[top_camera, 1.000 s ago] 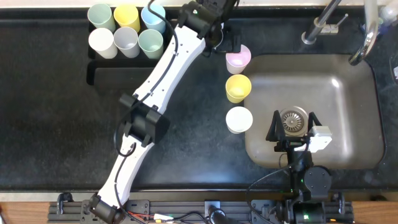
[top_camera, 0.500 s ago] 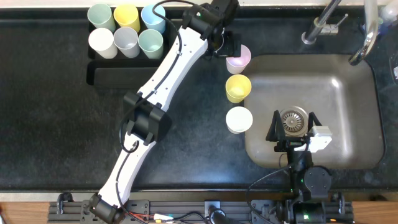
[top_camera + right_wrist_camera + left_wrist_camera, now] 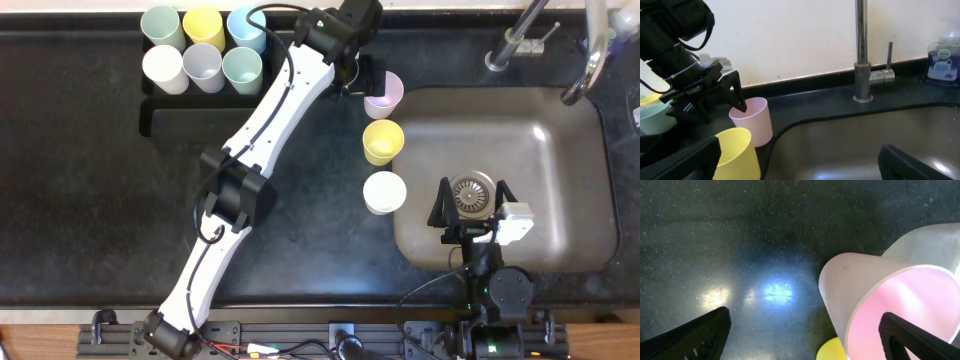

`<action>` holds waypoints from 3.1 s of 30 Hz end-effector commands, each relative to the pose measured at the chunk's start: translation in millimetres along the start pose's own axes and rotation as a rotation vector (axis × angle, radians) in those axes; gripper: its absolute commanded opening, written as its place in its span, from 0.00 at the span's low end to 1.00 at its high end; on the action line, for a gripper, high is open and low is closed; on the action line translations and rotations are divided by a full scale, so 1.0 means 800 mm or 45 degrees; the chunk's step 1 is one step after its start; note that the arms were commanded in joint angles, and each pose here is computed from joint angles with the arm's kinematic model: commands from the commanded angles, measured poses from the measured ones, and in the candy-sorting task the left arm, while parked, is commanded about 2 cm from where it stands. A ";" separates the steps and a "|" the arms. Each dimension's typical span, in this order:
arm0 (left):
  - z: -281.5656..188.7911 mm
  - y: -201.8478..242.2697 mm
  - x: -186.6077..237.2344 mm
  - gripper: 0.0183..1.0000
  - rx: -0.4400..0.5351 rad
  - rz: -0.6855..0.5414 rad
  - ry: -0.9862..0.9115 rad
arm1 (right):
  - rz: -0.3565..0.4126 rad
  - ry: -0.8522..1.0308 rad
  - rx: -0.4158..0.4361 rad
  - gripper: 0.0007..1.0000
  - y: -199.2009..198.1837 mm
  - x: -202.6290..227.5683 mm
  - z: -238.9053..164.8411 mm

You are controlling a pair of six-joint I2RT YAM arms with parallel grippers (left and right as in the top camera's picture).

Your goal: Store Cups

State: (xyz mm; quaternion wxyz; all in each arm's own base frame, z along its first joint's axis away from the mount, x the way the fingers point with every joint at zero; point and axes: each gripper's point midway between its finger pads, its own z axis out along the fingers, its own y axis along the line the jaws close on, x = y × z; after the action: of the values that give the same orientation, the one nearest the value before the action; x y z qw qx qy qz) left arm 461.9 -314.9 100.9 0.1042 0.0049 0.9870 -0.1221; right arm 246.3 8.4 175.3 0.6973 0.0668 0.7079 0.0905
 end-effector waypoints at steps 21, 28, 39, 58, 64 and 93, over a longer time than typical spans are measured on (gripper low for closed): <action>-0.190 0.045 -0.066 0.02 0.017 -0.115 -0.405 | -0.004 0.001 -0.005 1.00 -0.001 0.004 0.000; -0.383 0.202 -0.011 0.02 -0.186 -0.559 -0.592 | -0.004 0.002 -0.005 1.00 -0.001 0.004 0.000; -0.392 0.380 0.096 0.02 -0.485 -0.942 -0.424 | -0.004 0.002 -0.005 1.00 -0.001 0.004 0.000; -0.212 0.479 0.101 0.02 -0.251 -1.329 -0.154 | -0.004 0.001 -0.005 1.00 -0.001 0.004 0.000; -0.181 0.463 0.064 0.02 -0.220 -1.255 -0.204 | -0.004 0.002 -0.005 1.00 -0.001 0.004 0.000; -0.135 0.491 0.077 0.02 -0.394 -1.297 -0.113 | -0.004 0.001 -0.005 1.00 -0.001 0.004 0.000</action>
State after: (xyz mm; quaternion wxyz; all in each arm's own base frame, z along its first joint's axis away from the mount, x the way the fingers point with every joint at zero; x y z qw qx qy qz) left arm 395.3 84.4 102.0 0.0750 -0.4889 0.8686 -0.0304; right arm 246.3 8.5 175.3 0.6973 0.0664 0.7079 0.0906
